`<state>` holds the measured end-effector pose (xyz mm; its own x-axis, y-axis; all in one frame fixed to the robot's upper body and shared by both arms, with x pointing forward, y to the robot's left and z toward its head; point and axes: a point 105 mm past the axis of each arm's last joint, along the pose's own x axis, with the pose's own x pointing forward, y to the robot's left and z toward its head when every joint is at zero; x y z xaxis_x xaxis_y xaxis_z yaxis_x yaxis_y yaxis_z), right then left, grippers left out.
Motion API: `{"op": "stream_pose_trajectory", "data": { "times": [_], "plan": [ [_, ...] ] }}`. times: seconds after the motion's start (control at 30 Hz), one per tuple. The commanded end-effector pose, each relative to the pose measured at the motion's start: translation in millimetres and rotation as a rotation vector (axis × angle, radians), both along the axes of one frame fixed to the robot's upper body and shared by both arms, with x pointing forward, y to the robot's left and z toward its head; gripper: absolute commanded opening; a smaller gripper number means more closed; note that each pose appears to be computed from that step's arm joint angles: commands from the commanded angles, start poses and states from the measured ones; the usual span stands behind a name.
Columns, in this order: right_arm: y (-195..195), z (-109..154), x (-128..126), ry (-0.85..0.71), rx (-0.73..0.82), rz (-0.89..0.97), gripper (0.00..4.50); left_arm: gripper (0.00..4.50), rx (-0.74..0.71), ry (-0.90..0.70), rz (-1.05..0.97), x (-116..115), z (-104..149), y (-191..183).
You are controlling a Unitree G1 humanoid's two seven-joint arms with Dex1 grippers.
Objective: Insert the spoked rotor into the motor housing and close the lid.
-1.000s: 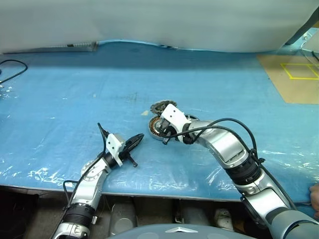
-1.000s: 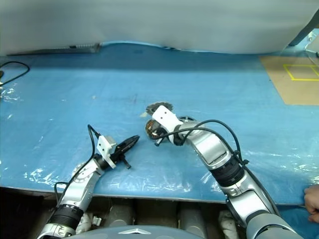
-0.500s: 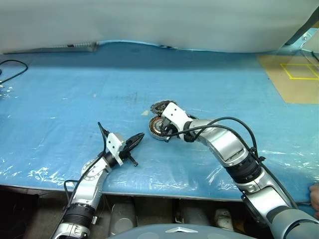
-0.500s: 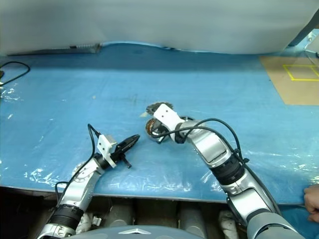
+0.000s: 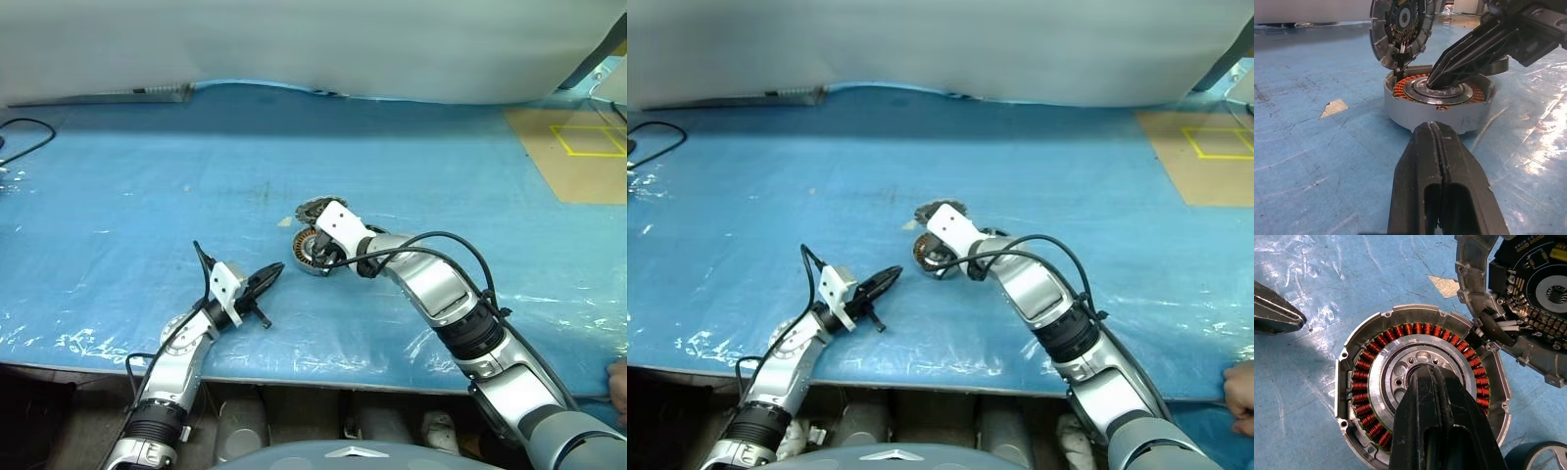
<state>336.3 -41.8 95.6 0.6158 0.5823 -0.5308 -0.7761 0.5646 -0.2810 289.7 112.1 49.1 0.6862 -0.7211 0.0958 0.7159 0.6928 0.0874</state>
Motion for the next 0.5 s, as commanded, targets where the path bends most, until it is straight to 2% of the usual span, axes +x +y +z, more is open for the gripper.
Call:
{"op": "stream_pose_trajectory", "data": {
  "times": [0.03,0.1,0.2,0.33,0.47,0.5],
  "plan": [
    [11.4,13.8,-11.4,0.018,0.110,0.072,0.03,0.00,-0.004,-0.043,-0.002,1.7,8.7,2.2],
    [14.4,33.7,-18.2,0.007,0.208,0.124,0.03,0.00,-0.003,-0.045,-0.003,2.0,9.3,2.2],
    [6.5,45.9,-20.2,-0.004,0.242,0.140,0.03,0.00,-0.002,-0.047,-0.004,2.4,10.3,2.4],
    [-19.2,48.6,-12.1,-0.018,0.220,0.092,0.03,0.00,0.005,-0.048,-0.007,2.9,10.9,2.7],
    [-53.3,41.9,5.4,-0.048,0.150,-0.036,0.03,0.00,0.008,-0.050,-0.014,3.3,12.2,2.1],
    [-61.6,38.7,9.3,-0.049,0.136,-0.072,0.20,0.00,0.007,-0.051,-0.015,3.4,12.6,1.9]
  ]
}}
